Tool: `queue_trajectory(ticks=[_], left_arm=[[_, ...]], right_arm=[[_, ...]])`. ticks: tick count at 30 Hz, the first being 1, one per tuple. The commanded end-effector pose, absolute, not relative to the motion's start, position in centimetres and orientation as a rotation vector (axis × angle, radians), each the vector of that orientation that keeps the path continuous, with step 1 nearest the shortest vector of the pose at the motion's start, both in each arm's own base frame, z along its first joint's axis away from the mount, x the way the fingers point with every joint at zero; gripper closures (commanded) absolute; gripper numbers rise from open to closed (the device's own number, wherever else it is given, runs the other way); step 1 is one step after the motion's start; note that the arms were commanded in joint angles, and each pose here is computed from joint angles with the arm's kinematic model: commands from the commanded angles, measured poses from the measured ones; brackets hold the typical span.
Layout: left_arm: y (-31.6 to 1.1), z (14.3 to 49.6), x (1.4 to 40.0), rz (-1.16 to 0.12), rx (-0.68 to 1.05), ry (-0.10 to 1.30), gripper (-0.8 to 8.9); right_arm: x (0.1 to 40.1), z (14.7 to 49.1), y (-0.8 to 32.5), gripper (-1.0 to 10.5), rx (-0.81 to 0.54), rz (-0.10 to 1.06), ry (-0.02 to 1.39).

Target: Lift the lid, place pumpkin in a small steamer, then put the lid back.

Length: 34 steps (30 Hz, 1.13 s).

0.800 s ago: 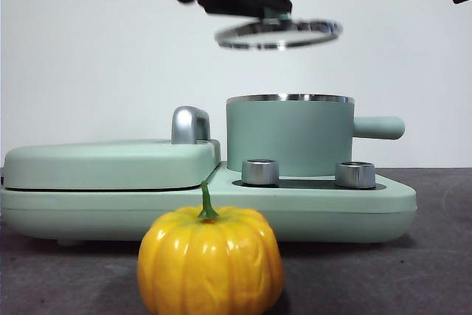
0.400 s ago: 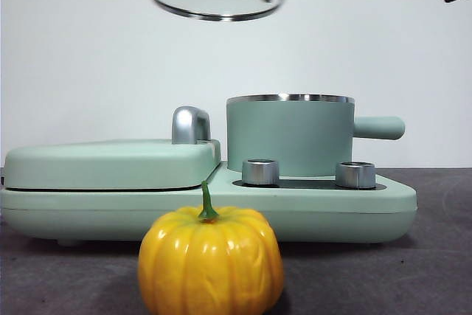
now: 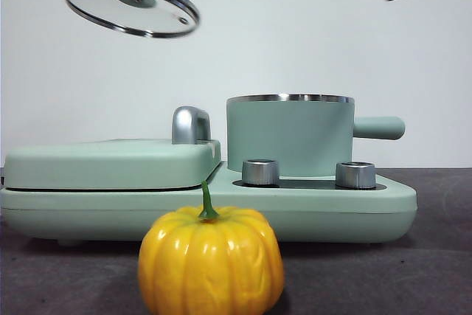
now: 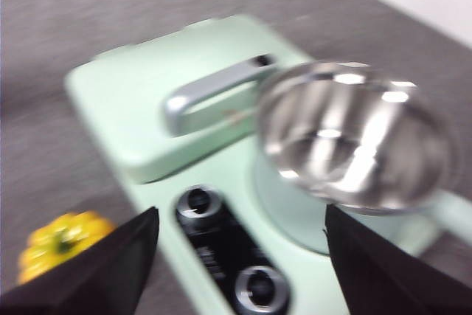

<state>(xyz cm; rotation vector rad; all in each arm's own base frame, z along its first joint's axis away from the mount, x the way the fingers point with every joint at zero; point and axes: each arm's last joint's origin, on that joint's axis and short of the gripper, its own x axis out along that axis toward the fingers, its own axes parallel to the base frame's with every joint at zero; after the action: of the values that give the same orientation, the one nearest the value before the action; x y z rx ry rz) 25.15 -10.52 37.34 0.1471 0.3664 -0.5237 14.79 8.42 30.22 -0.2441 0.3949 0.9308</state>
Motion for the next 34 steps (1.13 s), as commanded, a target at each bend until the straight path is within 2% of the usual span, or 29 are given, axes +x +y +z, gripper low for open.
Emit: queue_trajectory(ticks=[1,7,12,20,26,34], left_arm=[[-9.7,38.8,25.0,-0.497,0.128,0.302,8.03],[-8.1,38.9,25.3,-0.441,0.125,0.296,8.03],[-7.7,38.9,25.4,-0.424,0.122,0.297,8.03],[-7.7,39.0,25.4,-0.424,0.121,0.294,8.03],[-7.7,39.0,25.4,-0.424,0.121,0.295,8.03],[-7.7,39.0,25.4,-0.424,0.121,0.295,8.03]], right_arm=[[14.8,30.2,10.0,5.8,-0.278,1.007,0.404],[14.7,28.0,13.9,5.8,-0.383,1.159,0.494],[14.7,25.6,16.9,5.3,-0.497,1.266,0.570],[14.8,22.4,19.7,5.0,-0.582,1.317,0.686],[15.0,21.2,21.1,4.6,-0.596,1.343,0.678],[15.2,19.9,22.2,4.5,-0.610,1.362,0.703]])
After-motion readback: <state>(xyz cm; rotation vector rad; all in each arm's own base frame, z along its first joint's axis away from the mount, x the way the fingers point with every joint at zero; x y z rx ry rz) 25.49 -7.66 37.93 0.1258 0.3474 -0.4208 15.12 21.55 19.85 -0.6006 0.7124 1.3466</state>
